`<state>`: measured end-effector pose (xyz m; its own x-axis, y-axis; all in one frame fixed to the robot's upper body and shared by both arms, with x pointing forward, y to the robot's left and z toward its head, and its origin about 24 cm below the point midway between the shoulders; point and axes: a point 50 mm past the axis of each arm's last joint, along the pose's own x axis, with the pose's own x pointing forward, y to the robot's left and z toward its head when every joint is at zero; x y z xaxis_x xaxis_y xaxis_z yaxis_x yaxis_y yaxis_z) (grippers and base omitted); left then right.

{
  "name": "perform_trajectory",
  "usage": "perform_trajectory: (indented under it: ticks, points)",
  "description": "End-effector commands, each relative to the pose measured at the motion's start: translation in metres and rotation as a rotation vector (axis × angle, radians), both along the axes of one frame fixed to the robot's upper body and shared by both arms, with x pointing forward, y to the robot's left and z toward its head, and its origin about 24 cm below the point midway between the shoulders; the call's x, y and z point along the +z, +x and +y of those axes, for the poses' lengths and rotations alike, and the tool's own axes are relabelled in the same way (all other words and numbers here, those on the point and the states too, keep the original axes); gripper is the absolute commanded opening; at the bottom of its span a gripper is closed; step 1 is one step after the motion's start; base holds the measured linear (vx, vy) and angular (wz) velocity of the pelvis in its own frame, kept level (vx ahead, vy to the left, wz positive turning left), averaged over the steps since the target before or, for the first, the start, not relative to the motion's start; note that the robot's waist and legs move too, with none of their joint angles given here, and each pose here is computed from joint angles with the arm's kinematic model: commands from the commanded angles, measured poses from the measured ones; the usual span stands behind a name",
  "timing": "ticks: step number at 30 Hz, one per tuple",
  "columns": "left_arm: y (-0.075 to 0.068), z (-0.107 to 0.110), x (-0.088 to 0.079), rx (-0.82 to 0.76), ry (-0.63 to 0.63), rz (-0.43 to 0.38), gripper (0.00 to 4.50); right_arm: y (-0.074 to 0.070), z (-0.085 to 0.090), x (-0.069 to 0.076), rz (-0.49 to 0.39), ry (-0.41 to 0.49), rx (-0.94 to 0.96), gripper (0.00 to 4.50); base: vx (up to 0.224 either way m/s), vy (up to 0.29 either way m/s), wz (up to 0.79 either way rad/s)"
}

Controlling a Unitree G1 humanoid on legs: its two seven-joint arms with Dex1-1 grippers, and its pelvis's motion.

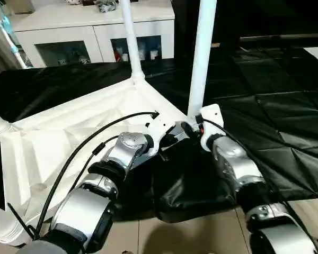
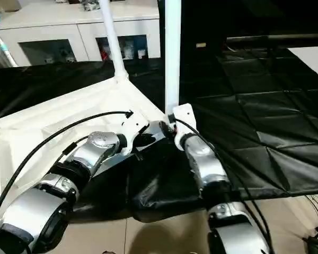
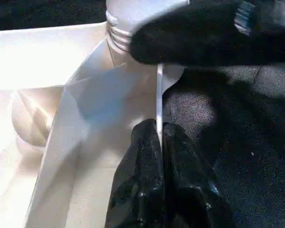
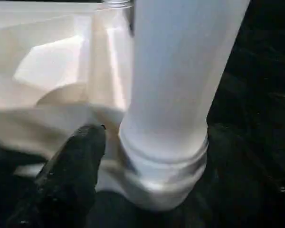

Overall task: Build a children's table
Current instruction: Rotate leg to tighten

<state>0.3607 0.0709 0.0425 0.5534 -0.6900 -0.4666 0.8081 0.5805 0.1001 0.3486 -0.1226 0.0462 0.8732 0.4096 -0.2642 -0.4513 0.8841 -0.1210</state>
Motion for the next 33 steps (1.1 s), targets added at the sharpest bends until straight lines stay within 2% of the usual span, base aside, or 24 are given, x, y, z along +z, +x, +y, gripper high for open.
perform_trajectory:
  ticks: [1, 2, 5, 8, 9, 12, 18, 25, 27, 33]
  points:
    - [-0.003, 0.009, -0.007, -0.010, 0.024, 0.026, 0.00, -0.006, 0.004, -0.003, 0.018, 0.003, 0.090, 3.73, 0.000, 0.000, 0.00]
    - [-0.006, 0.012, -0.008, -0.058, 0.017, 0.037, 0.00, -0.010, -0.005, 0.000, 0.002, -0.003, 0.163, 3.73, 0.000, 0.000, 0.00]
    - [-0.009, 0.015, -0.009, -0.109, 0.013, 0.043, 0.00, -0.014, -0.012, 0.002, -0.008, -0.015, 0.227, 3.73, 0.000, 0.000, 0.00]
    - [-0.017, 0.019, -0.010, -0.246, -0.011, 0.048, 0.00, -0.020, -0.025, 0.008, -0.019, -0.023, 0.306, 3.73, 0.000, 0.000, 0.00]
    - [-0.023, 0.022, -0.010, -0.335, -0.019, 0.053, 0.00, -0.023, -0.031, 0.011, -0.023, -0.022, 0.335, 3.73, 0.000, 0.000, 0.00]
    - [-0.030, 0.029, -0.010, -0.428, -0.022, 0.076, 0.00, -0.028, -0.038, 0.016, -0.017, -0.008, 0.388, 3.73, 0.000, 0.000, 0.00]
    - [-0.035, 0.039, -0.007, -0.483, -0.054, 0.090, 0.00, -0.039, -0.034, 0.013, 0.030, 0.002, 0.511, 3.73, 0.000, 0.000, 0.00]
    - [-0.035, 0.042, -0.005, -0.473, -0.057, 0.078, 0.00, -0.042, -0.029, 0.008, 0.057, 0.017, 0.531, 3.73, 0.000, 0.000, 0.00]
    - [-0.036, 0.042, -0.005, -0.473, -0.058, 0.078, 0.00, -0.042, -0.028, 0.008, 0.061, 0.021, 0.533, 3.48, 0.000, 0.000, 0.00]
    - [-0.035, 0.042, -0.004, -0.471, -0.062, 0.079, 0.00, -0.043, -0.031, 0.008, 0.069, 0.012, 0.537, 3.11, 0.000, 0.000, 0.00]
